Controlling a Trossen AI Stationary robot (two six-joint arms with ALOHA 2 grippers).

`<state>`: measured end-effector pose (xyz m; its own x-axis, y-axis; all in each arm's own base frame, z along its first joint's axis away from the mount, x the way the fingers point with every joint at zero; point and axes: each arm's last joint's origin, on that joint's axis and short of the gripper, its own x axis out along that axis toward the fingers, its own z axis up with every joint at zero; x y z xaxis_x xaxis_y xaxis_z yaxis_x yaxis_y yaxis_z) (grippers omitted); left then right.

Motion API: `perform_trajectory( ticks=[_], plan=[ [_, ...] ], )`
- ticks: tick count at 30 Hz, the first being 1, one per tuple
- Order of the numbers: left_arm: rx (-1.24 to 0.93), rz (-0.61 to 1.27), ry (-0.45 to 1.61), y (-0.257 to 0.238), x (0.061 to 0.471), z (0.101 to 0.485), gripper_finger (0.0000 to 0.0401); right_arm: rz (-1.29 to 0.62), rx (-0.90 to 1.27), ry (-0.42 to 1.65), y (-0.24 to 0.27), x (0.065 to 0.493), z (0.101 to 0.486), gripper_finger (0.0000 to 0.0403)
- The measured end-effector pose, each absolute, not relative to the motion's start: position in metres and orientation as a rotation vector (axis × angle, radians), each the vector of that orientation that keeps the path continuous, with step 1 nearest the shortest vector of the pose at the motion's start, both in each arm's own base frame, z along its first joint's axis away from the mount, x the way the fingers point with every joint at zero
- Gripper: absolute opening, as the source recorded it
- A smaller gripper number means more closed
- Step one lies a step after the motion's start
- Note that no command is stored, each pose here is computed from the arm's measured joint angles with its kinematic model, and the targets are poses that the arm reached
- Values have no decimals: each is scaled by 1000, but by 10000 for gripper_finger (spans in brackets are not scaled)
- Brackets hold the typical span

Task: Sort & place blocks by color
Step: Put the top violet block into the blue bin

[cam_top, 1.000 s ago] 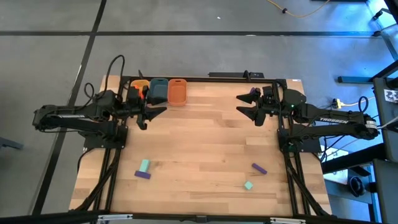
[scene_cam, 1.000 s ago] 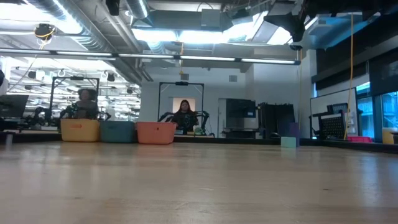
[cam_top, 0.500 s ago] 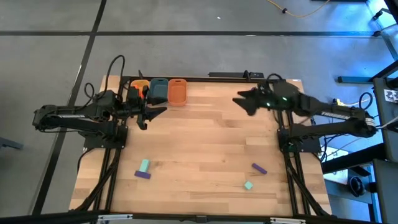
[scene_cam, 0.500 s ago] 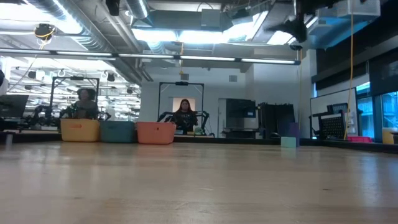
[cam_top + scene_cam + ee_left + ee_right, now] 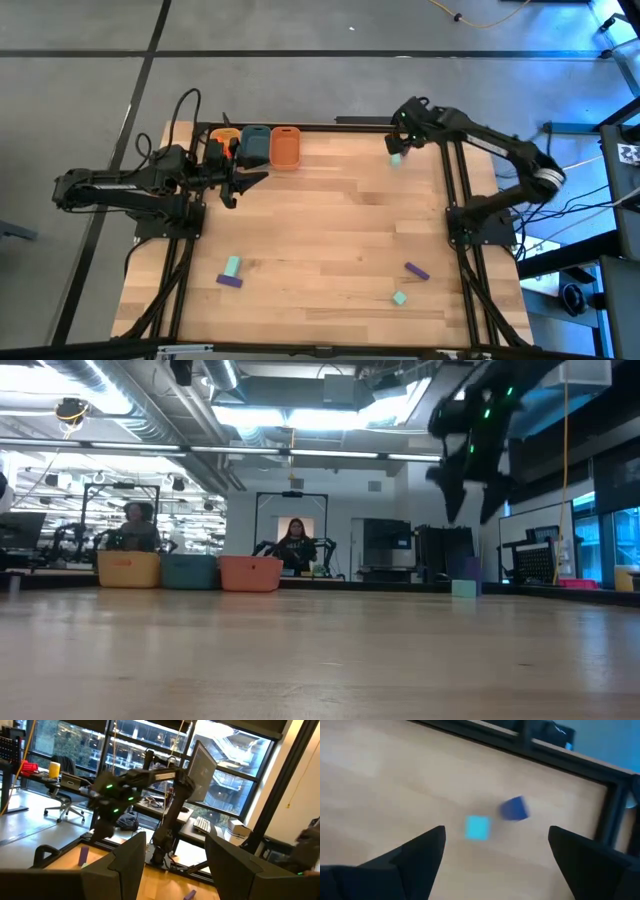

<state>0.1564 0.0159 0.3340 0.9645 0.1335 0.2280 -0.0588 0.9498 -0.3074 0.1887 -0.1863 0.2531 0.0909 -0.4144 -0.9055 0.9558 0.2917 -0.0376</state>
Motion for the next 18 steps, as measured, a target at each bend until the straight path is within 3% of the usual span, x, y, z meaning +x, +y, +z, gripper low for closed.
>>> perform_trajectory(
  ticks=[11,18],
  plan=[
    [-309,152,-258,17,156,334,195,-1131,780,1174,-235,182,196,349],
    [-306,156,-258,18,156,334,195,-1135,795,1203,-245,178,184,297]
  ],
)
